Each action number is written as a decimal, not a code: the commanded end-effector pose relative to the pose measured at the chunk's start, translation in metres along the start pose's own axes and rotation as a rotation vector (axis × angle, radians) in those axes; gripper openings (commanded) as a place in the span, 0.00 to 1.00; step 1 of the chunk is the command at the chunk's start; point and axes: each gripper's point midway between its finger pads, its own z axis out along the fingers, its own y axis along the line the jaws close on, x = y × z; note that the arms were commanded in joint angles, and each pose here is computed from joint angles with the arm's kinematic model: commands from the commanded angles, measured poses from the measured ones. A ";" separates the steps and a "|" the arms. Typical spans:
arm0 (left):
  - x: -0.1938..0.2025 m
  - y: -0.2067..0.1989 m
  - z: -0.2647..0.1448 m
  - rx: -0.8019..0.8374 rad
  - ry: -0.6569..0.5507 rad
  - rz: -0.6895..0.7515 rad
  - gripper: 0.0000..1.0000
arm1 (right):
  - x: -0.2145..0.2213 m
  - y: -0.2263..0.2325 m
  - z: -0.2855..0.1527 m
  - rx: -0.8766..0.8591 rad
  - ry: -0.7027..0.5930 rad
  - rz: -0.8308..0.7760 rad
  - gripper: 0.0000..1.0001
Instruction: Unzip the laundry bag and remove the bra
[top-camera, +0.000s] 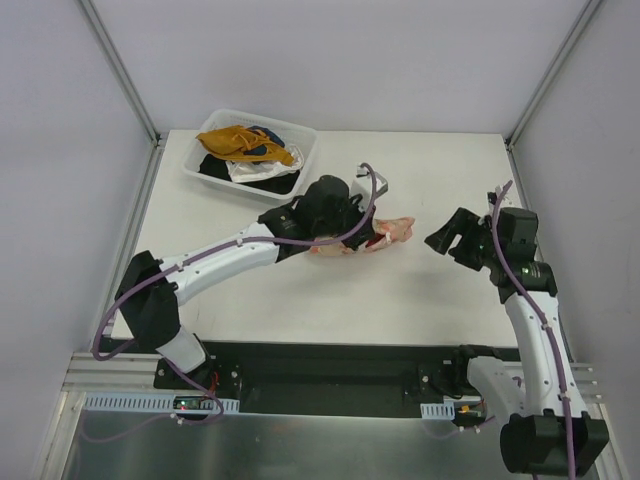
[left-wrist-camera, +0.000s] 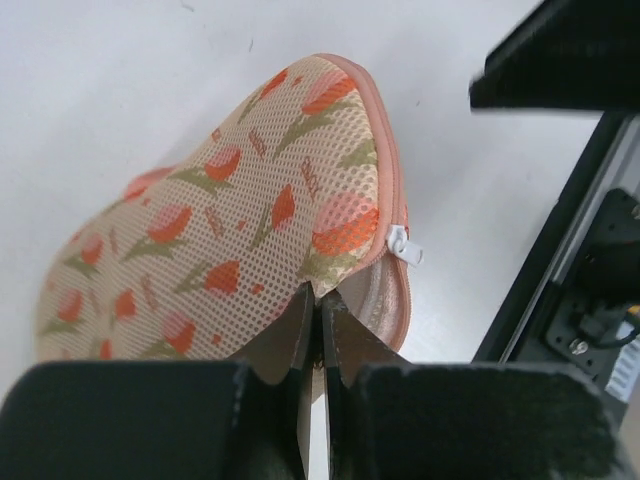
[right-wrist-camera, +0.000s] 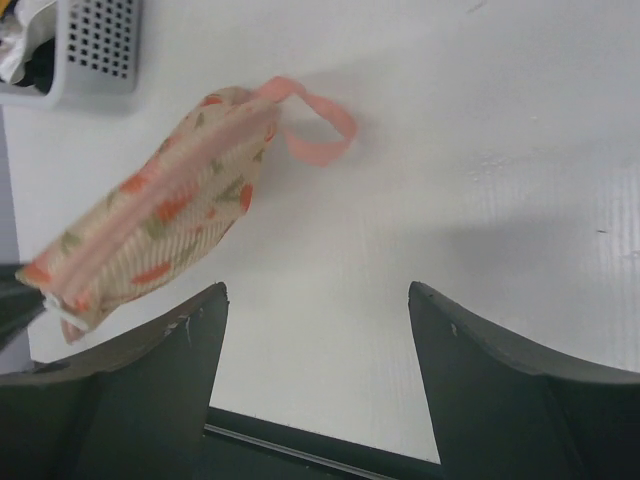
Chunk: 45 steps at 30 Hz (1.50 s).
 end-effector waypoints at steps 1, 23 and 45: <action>-0.023 -0.016 -0.010 0.112 0.000 -0.204 0.00 | 0.003 0.037 -0.010 -0.157 -0.031 -0.058 0.76; -0.021 -0.009 0.004 0.081 0.019 -0.282 0.00 | 0.031 0.114 0.002 -0.338 0.116 0.072 0.57; -0.022 -0.013 0.009 0.101 0.027 -0.293 0.00 | 0.044 0.110 0.002 -0.288 0.158 0.025 0.19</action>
